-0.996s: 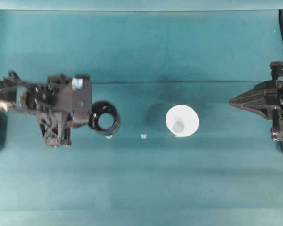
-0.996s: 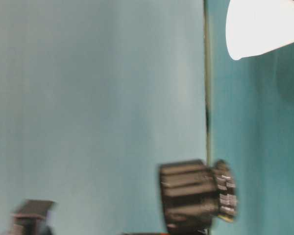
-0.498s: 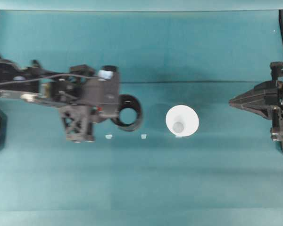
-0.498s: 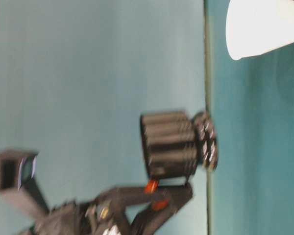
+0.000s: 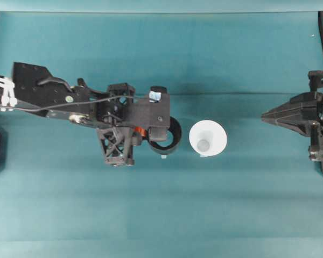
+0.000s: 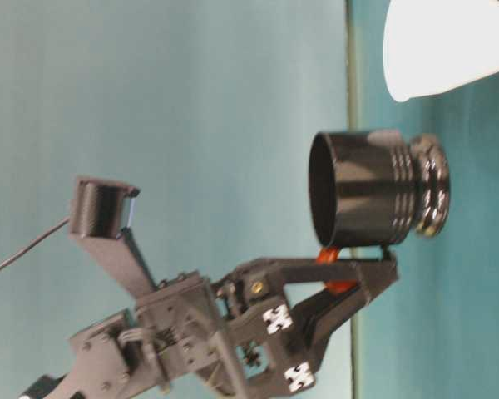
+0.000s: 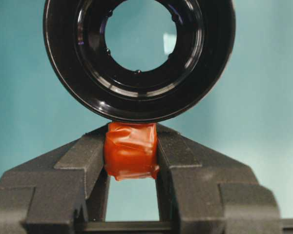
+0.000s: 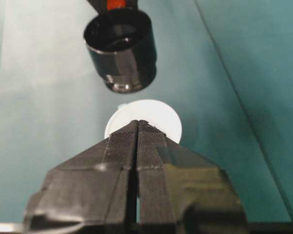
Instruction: Put the paper cup into the moved red handle cup holder.
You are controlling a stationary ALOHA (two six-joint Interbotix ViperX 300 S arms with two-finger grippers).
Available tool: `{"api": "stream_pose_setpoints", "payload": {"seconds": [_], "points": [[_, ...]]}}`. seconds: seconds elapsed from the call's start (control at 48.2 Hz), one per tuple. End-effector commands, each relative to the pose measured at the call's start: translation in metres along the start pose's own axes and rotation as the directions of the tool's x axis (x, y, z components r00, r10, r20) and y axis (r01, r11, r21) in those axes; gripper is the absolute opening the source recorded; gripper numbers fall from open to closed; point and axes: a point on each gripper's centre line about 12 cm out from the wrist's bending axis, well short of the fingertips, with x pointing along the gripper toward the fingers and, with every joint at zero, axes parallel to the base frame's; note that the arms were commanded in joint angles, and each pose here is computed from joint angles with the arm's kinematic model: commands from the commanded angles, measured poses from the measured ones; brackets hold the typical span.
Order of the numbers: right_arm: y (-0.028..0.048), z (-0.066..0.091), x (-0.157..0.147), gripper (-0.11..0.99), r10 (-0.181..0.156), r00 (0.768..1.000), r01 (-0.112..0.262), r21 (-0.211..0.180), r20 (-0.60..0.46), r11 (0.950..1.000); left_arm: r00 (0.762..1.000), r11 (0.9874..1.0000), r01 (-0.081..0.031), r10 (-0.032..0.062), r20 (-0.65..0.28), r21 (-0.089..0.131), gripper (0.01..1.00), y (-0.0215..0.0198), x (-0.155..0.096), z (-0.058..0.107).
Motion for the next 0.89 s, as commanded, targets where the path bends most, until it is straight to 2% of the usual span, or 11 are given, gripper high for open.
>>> {"api": "stream_pose_setpoints", "payload": {"seconds": [0.0, 0.104, 0.208, 0.332, 0.394, 0.872], "points": [[0.0009, 0.009, 0.000, -0.11, 0.000, 1.000, -0.001, 0.012, 0.019, 0.9999, 1.000, 1.0000, 0.000, -0.0003, 0.009, 0.004, 0.271, -0.0011, 0.003, 0.002], [0.0008, 0.008, 0.000, -0.11, 0.000, 1.000, 0.000, 0.012, 0.017, 0.9999, 0.999, 1.0000, 0.003, -0.0023, -0.032, 0.007, 0.271, -0.0024, 0.016, -0.008], [0.0008, 0.008, 0.000, -0.11, 0.000, 1.000, 0.000, 0.012, 0.017, 0.9999, 0.998, 0.9998, 0.011, -0.0100, -0.056, 0.014, 0.271, -0.0070, 0.027, -0.014], [0.0009, 0.009, 0.000, -0.11, 0.000, 1.000, -0.001, 0.012, 0.019, 0.9999, 0.999, 0.9996, 0.014, -0.0130, -0.039, 0.025, 0.271, -0.0114, 0.034, -0.014], [0.0009, 0.009, 0.000, -0.11, 0.000, 1.000, -0.001, 0.012, 0.019, 0.9999, 0.999, 0.9996, 0.016, -0.0156, -0.028, 0.022, 0.271, -0.0128, 0.036, -0.013], [0.0008, 0.008, 0.000, -0.11, 0.000, 1.000, 0.000, 0.012, 0.017, 0.9999, 0.999, 0.9994, 0.016, -0.0154, -0.028, 0.031, 0.271, -0.0137, 0.044, -0.015]]}}
